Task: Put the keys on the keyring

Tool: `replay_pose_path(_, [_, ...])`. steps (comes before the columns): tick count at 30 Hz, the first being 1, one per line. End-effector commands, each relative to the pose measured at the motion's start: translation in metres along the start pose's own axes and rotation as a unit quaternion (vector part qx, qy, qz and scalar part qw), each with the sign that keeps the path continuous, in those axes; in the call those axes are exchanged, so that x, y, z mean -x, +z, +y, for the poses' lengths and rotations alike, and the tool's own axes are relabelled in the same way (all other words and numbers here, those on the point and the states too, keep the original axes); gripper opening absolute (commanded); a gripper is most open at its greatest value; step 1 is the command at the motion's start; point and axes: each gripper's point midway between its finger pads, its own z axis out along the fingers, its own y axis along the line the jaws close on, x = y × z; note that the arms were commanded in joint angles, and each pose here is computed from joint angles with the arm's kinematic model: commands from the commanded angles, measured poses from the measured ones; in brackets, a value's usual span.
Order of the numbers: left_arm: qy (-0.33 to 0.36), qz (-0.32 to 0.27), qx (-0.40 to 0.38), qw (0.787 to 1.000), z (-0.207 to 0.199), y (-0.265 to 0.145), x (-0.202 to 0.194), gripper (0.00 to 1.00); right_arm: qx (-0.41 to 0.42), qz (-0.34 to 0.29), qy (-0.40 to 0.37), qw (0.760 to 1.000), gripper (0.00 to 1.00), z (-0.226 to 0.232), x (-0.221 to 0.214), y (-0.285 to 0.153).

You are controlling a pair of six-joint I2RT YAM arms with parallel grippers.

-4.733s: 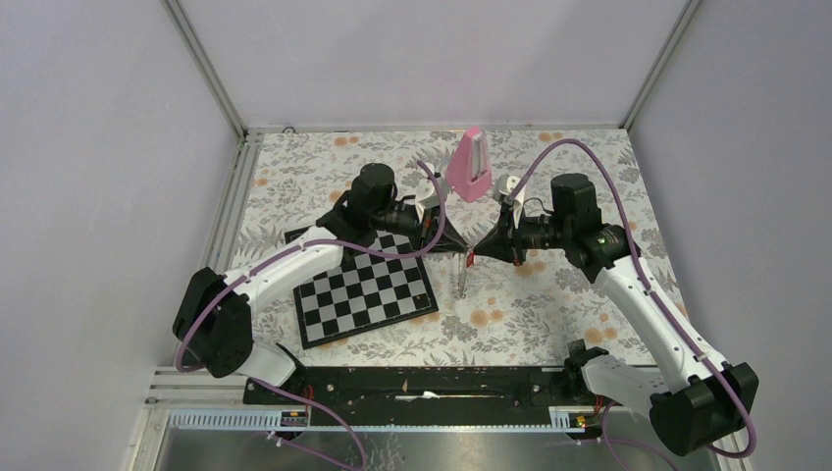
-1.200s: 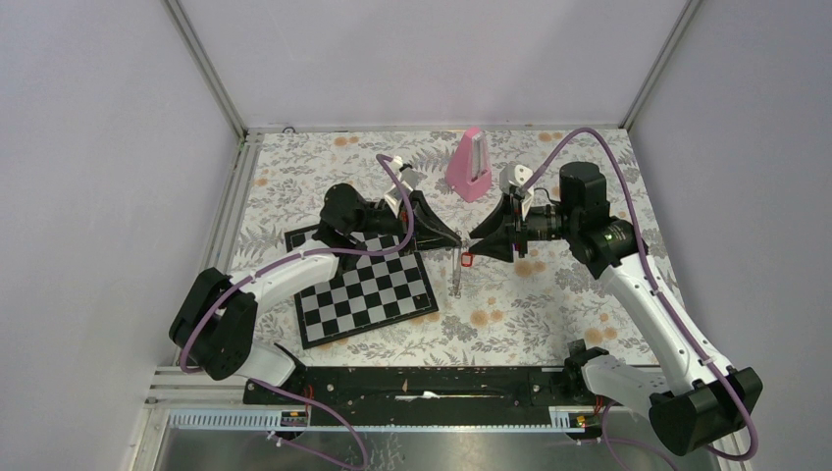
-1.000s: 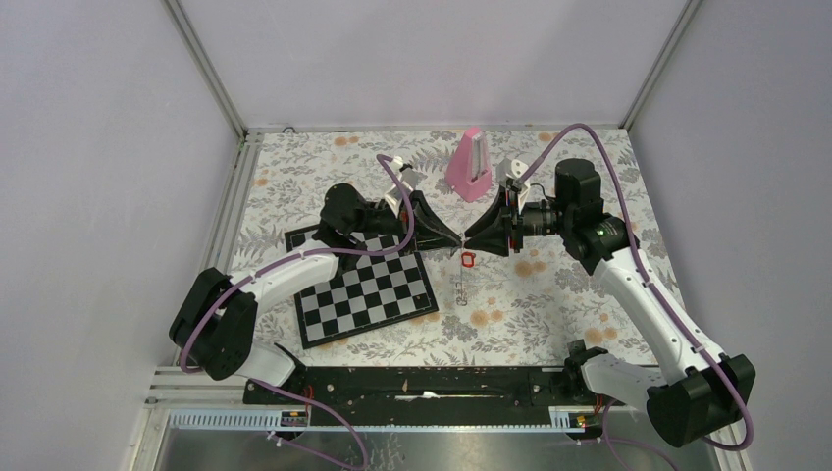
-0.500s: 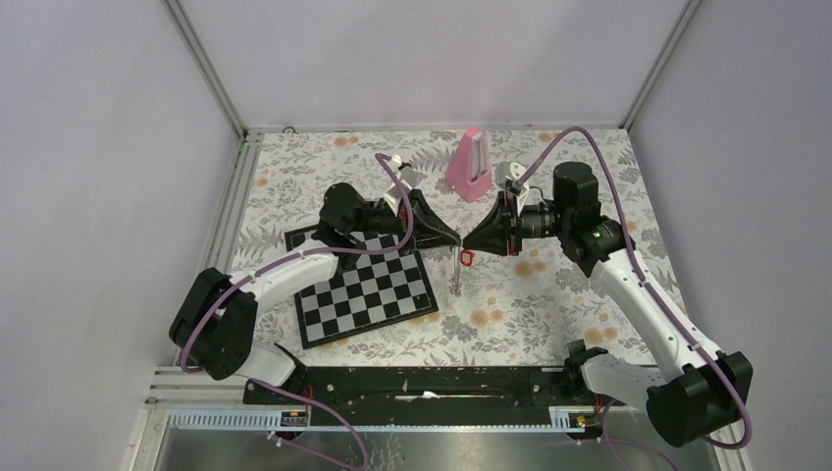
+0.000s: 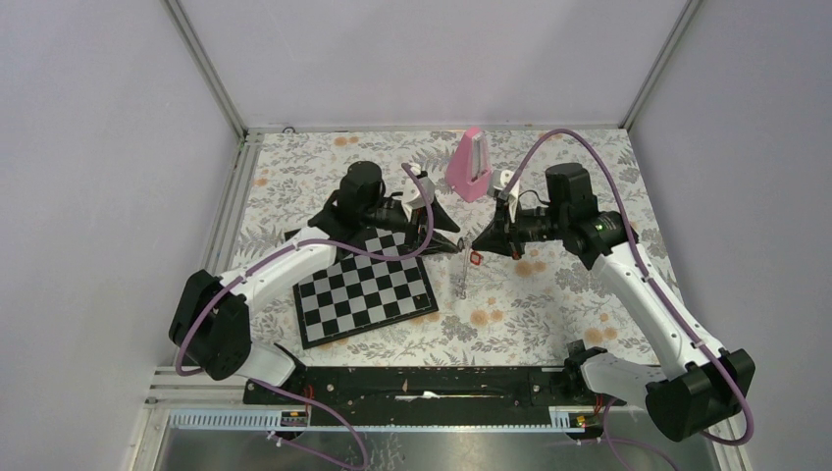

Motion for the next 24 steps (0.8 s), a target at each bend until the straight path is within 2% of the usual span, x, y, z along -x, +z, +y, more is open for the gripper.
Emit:
replay_pose_path(1, [0.069,0.032,0.002,0.997,0.002,-0.004,0.002,0.52,-0.030,0.059,-0.026,0.998,0.00,-0.009,-0.014,-0.003])
replay_pose_path(10, [0.075,0.049,-0.014,0.996,0.000,0.019,-0.010,0.52,-0.032,0.087,-0.020,0.996,0.00,-0.007,-0.016,0.004])
replay_pose_path(20, [0.069,0.046,-0.025,0.996,-0.005,0.028,-0.011,0.36,-0.026,0.083,-0.014,0.996,0.00,-0.002,-0.017,0.007])
replay_pose_path(24, [0.068,0.043,-0.024,0.996,-0.006,0.028,-0.008,0.33,-0.024,0.086,-0.012,0.996,0.00,-0.001,-0.021,0.007])
